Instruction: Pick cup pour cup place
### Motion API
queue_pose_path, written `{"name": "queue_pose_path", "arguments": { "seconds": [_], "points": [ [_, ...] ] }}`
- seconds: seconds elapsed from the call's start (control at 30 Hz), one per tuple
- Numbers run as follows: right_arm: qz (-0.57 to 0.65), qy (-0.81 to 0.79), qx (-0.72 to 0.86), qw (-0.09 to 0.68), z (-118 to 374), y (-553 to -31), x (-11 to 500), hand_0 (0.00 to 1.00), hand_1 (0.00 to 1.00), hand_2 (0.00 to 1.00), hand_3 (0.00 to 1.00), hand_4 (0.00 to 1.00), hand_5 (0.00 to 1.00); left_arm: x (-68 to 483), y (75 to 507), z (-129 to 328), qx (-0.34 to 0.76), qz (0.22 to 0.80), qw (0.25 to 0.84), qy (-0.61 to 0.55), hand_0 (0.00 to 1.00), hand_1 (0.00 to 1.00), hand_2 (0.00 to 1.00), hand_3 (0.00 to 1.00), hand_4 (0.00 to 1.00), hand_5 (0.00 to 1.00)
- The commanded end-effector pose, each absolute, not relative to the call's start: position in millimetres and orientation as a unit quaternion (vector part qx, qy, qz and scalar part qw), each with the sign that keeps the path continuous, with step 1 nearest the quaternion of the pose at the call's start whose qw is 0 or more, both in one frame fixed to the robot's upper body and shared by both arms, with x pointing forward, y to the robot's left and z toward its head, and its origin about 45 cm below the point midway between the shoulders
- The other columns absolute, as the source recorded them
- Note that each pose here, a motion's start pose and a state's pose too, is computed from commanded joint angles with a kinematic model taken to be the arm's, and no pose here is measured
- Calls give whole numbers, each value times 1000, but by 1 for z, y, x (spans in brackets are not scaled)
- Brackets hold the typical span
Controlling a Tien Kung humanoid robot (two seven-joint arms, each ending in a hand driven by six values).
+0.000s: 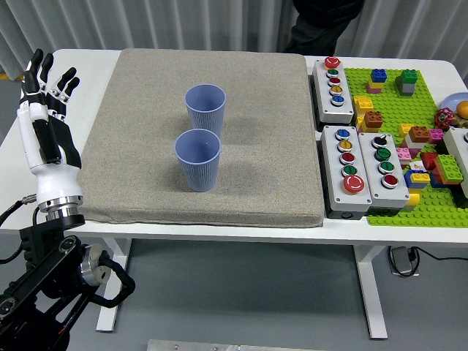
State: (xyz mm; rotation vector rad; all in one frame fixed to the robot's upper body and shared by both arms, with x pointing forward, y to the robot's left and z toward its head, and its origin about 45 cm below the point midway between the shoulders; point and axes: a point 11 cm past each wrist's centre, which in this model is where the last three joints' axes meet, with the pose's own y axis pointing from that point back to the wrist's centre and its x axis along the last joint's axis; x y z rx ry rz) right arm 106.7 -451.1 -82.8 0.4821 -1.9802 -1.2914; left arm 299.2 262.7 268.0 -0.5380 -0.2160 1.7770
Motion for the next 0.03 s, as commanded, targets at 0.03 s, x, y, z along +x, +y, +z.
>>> {"name": "queue_pose_path", "arguments": {
  "seconds": [0.03],
  "points": [
    [-501, -767, 187, 356, -83, -451, 106, 675, 619, 570, 561, 2, 171, 299, 261, 268, -231, 763, 597, -93, 747, 767, 927, 912, 715, 998]
  ]
}}
